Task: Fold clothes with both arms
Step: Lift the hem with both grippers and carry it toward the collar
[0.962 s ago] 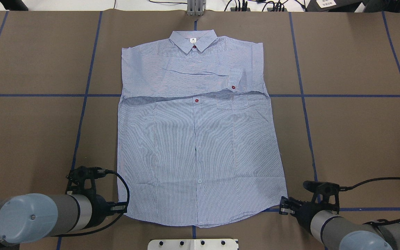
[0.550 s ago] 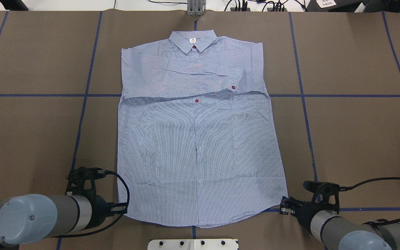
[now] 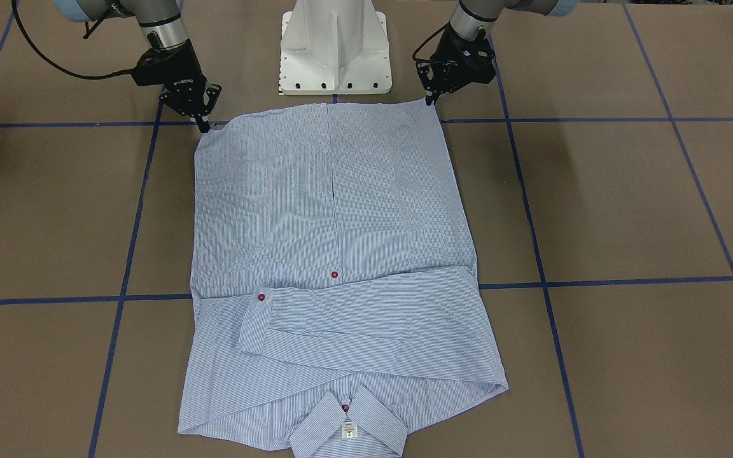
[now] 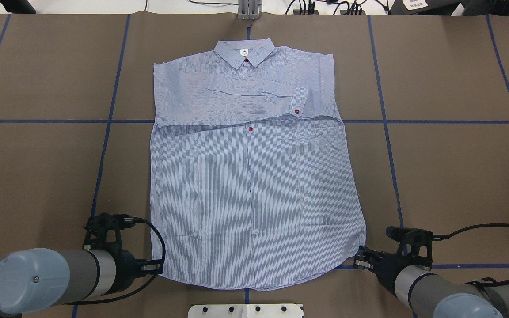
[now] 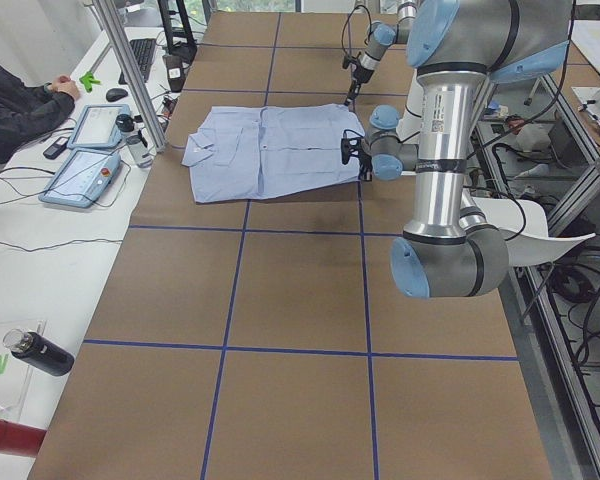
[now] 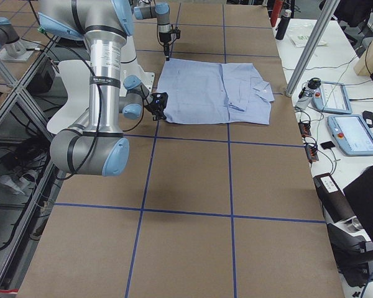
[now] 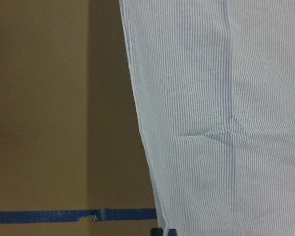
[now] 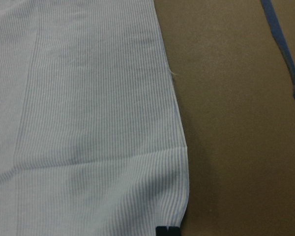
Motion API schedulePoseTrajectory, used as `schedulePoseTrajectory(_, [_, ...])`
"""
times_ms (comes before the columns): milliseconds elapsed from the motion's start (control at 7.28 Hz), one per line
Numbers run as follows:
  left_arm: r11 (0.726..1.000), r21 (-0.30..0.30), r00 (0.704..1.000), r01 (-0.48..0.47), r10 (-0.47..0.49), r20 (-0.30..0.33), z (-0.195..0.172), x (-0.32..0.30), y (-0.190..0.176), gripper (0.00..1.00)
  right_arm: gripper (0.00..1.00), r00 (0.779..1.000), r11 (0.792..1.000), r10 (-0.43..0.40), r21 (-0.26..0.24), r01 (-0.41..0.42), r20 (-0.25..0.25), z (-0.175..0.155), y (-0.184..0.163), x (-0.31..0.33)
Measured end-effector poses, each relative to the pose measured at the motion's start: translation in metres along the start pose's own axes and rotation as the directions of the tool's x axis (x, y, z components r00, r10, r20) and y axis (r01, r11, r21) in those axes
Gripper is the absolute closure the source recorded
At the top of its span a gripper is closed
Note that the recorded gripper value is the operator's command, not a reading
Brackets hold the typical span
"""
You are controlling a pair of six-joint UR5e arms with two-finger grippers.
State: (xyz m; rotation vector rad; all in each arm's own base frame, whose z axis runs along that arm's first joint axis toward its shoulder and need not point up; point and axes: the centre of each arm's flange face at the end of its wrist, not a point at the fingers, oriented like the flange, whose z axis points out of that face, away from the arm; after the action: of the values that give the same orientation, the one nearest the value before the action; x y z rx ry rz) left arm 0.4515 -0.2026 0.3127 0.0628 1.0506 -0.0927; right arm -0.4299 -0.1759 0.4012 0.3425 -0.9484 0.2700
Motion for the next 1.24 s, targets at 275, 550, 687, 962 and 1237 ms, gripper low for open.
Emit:
schedulePoseTrajectory(275, [0.999,-0.035,0.999,-0.002,0.000,-0.046,-0.036,0.015,0.003,1.00,1.00,0.998,0.996,0.036,-0.078,-0.033,0.045,-0.055,-0.023,-0.025])
schedulePoseTrajectory(550, [0.991,-0.135,0.993,-0.014,-0.001,-0.115,-0.100,0.034,0.013,1.00,1.00,0.995,0.978,0.059,-0.206,-0.042,0.076,-0.147,-0.049,-0.056])
schedulePoseTrajectory(687, [0.980,-0.196,0.988,-0.028,-0.002,-0.152,-0.134,0.041,0.021,1.00,1.00,0.993,0.956,0.072,-0.292,-0.041,0.094,-0.194,-0.060,-0.065])
schedulePoseTrajectory(962, [0.955,-0.294,0.980,-0.037,-0.023,-0.196,-0.175,0.048,0.035,1.00,1.00,0.992,0.924,0.089,-0.381,-0.047,0.094,-0.242,-0.076,-0.070])
schedulePoseTrajectory(1237, [0.952,-0.307,0.983,-0.020,-0.036,-0.178,-0.169,0.048,0.035,1.00,1.00,0.997,0.933,0.072,-0.355,-0.054,0.038,-0.219,-0.081,-0.074])
